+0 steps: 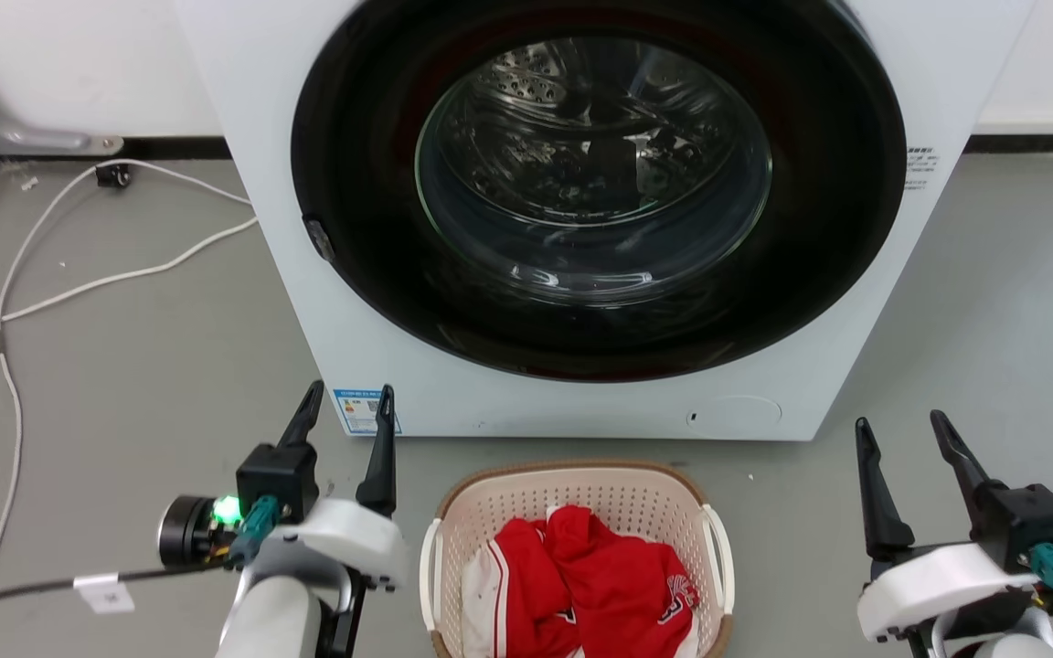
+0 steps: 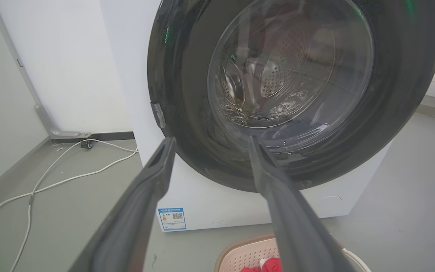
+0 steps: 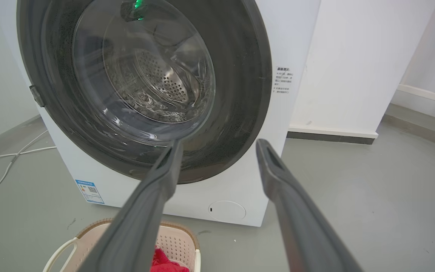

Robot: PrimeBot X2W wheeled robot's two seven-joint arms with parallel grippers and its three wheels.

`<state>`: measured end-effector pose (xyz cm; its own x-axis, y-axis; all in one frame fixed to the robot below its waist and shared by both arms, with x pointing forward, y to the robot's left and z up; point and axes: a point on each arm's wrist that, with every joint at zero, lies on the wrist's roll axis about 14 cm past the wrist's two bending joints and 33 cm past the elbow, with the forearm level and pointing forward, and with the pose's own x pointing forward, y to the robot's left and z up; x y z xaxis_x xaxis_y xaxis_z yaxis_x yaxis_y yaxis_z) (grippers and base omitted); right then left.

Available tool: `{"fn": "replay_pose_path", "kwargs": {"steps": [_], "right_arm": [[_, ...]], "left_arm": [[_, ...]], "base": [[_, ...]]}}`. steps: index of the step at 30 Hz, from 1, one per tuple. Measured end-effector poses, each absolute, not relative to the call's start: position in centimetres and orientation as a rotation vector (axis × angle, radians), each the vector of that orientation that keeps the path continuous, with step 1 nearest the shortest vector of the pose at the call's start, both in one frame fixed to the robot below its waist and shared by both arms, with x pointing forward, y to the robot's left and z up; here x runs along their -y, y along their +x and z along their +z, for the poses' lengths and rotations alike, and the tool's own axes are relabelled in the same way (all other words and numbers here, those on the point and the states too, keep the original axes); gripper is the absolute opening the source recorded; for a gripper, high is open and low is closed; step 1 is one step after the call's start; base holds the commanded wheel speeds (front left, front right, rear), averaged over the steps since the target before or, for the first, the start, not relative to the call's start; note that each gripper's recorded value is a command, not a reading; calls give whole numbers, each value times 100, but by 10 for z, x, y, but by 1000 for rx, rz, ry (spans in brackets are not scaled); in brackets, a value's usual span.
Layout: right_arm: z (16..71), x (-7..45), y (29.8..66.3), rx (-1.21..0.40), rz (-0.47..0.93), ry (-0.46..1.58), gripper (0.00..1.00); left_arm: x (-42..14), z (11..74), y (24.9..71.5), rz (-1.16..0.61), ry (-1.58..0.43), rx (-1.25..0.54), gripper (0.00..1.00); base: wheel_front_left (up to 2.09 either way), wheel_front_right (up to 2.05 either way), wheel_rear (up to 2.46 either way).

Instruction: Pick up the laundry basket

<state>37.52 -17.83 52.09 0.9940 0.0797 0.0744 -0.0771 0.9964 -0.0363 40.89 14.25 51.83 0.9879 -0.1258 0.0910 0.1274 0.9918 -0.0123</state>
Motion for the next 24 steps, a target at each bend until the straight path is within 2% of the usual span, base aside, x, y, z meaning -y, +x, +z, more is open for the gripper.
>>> {"fn": "replay_pose_path", "kwargs": {"steps": [9,16,24], "right_arm": [[474,171,406,-86,98,3,100],[424,169,432,-237,98,46,100],[350,162,451,-490,109,90,100]], "left_arm": [[-134,475,450,-156,-31,-56,100],[-131,411,474,-173,-40,-269,100],[-135,333,484,-175,-46,-535,100]], "base": [[0,0,0],[0,0,0],[0,0,0]]}}
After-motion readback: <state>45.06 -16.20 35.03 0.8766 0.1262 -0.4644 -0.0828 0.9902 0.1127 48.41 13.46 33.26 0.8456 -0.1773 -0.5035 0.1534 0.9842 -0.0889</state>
